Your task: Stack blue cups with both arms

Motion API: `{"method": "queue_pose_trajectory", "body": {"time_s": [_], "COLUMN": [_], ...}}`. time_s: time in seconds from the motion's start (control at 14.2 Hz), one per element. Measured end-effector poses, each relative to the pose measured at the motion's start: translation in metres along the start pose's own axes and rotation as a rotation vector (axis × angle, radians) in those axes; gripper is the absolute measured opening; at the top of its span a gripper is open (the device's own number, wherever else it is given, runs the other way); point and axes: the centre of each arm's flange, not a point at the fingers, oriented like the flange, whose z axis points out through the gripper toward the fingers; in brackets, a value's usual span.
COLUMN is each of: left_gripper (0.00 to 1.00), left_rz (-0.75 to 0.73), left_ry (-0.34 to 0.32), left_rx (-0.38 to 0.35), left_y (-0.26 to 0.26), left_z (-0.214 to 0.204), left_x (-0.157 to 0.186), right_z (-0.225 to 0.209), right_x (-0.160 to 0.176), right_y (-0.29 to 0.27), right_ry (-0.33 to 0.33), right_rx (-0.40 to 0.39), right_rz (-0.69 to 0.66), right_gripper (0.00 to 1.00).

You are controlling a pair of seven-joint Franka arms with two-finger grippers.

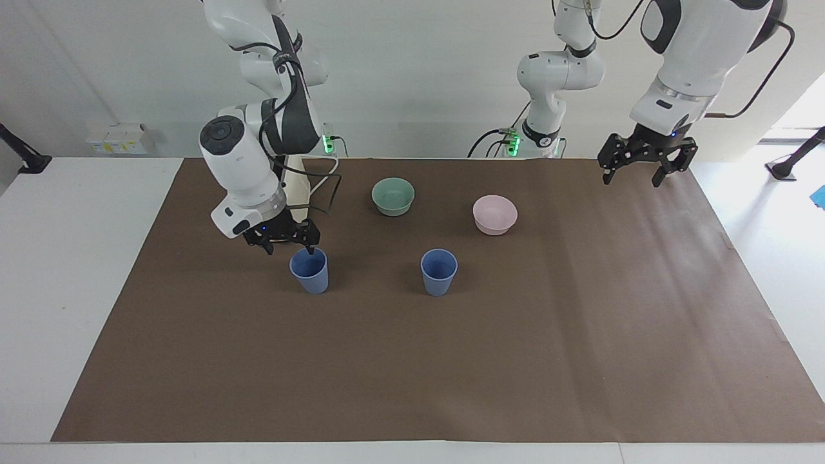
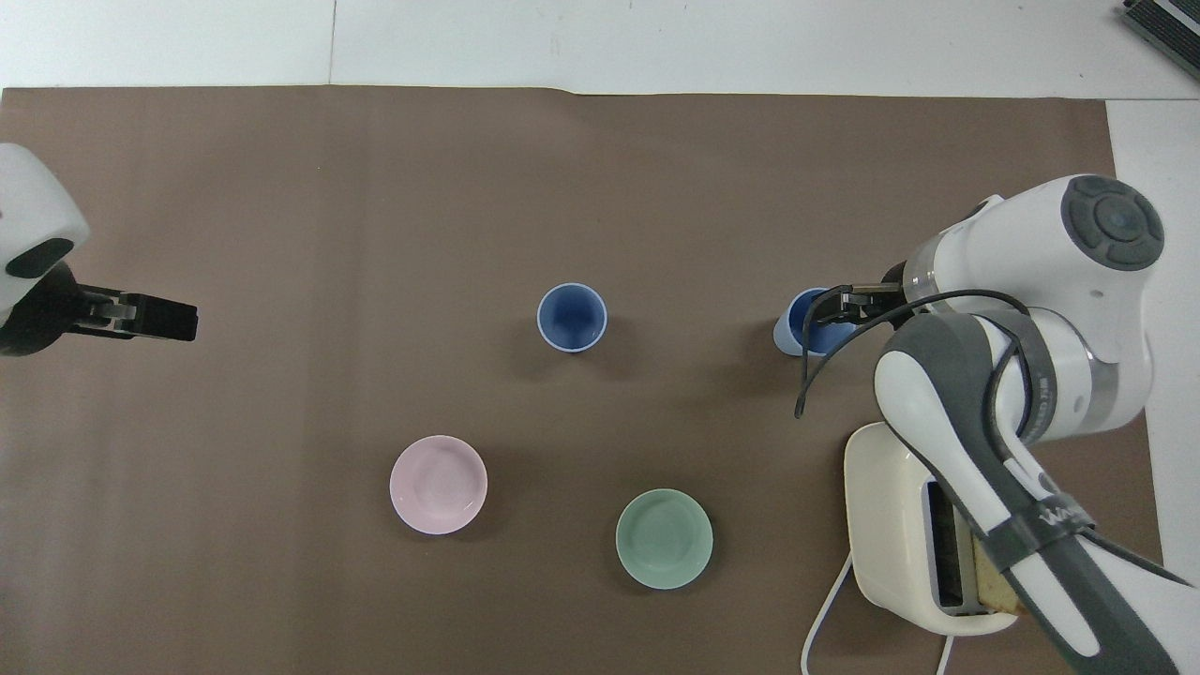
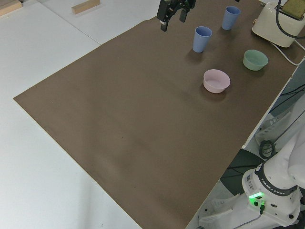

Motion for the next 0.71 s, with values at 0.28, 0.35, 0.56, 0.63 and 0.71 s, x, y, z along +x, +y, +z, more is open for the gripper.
{"method": "queue_pose_trajectory", "body": {"time_s": [0.28,0.35,0.56,0.63,0.71], "left_gripper": [1.0,1.0,1.0,1.0,1.0], "left_rz": [0.059,0.058,0.052,0.052,0.05], "left_ry": [-0.012,-0.015,-0.014,-0.015,-0.015], "left_rx": [0.0,-0.001,0.0,-0.001,-0.001], "left_y": [-0.002,-0.005,-0.011,-0.011,-0.011], "left_z": [-0.01,-0.009,-0.01,-0.01,-0.011], "left_x": [-0.006,-0.006,-0.006,-0.006,-0.006], "right_z": [0.004,0.006,0.013,0.017,0.021], "right_x": [0.001,0.001,-0.001,-0.002,-0.001], "right_y": [0.013,0.014,0.015,0.015,0.016], "right_ry": [-0.007,-0.011,-0.025,-0.031,-0.036], "right_rx": [-0.005,-0.006,-0.007,-0.008,-0.008], "right_rz": [0.019,0.022,0.023,0.023,0.024], "right_gripper": [1.0,1.0,1.0,1.0,1.0]}}
